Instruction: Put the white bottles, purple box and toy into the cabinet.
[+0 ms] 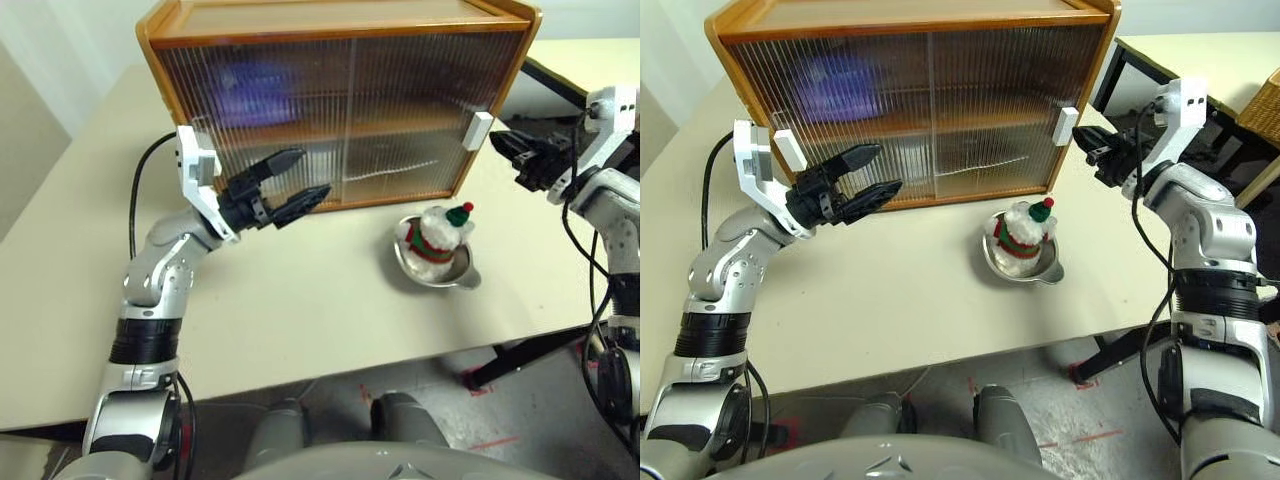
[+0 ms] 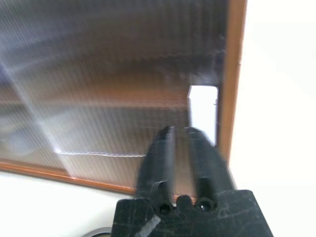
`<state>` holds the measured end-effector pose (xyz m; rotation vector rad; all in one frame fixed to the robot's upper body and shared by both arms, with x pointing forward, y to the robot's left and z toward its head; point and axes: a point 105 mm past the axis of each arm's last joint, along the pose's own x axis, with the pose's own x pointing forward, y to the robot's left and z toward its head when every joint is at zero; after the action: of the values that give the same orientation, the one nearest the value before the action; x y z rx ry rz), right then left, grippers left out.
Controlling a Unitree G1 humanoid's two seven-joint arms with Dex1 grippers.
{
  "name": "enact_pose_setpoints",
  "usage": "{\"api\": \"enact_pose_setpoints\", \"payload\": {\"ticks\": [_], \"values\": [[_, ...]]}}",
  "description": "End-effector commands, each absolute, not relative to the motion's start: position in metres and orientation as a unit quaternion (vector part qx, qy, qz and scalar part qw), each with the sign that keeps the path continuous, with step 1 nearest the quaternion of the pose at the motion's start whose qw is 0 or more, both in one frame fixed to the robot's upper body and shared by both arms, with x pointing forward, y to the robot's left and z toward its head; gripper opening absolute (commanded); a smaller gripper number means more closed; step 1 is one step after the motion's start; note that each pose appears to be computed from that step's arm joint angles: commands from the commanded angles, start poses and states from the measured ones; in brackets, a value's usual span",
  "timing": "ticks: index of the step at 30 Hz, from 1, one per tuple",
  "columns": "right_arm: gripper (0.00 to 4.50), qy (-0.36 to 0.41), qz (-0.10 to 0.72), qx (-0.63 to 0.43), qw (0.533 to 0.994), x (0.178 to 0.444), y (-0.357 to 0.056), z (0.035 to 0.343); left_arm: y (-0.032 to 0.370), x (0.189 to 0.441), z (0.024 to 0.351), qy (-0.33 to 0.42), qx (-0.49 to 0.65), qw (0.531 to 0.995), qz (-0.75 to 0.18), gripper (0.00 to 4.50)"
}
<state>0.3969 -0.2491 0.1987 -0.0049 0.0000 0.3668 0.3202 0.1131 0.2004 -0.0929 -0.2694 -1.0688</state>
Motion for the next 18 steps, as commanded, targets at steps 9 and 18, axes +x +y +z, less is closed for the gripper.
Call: {"api": "enact_pose_setpoints", "payload": {"ticks": [9, 18], "values": [[0.03, 0.037, 0.111, -0.031, 0.993, 0.425, -0.259, 0.189, 0.116, 0.318, 0.199, -0.137, -0.021, 0.876, -0.462, 4.5], [0.03, 0.038, 0.096, -0.039, 0.994, 0.439, -0.257, 0.192, 0.117, 0.319, 0.201, -0.139, -0.02, 0.878, -0.457, 4.5]]}}
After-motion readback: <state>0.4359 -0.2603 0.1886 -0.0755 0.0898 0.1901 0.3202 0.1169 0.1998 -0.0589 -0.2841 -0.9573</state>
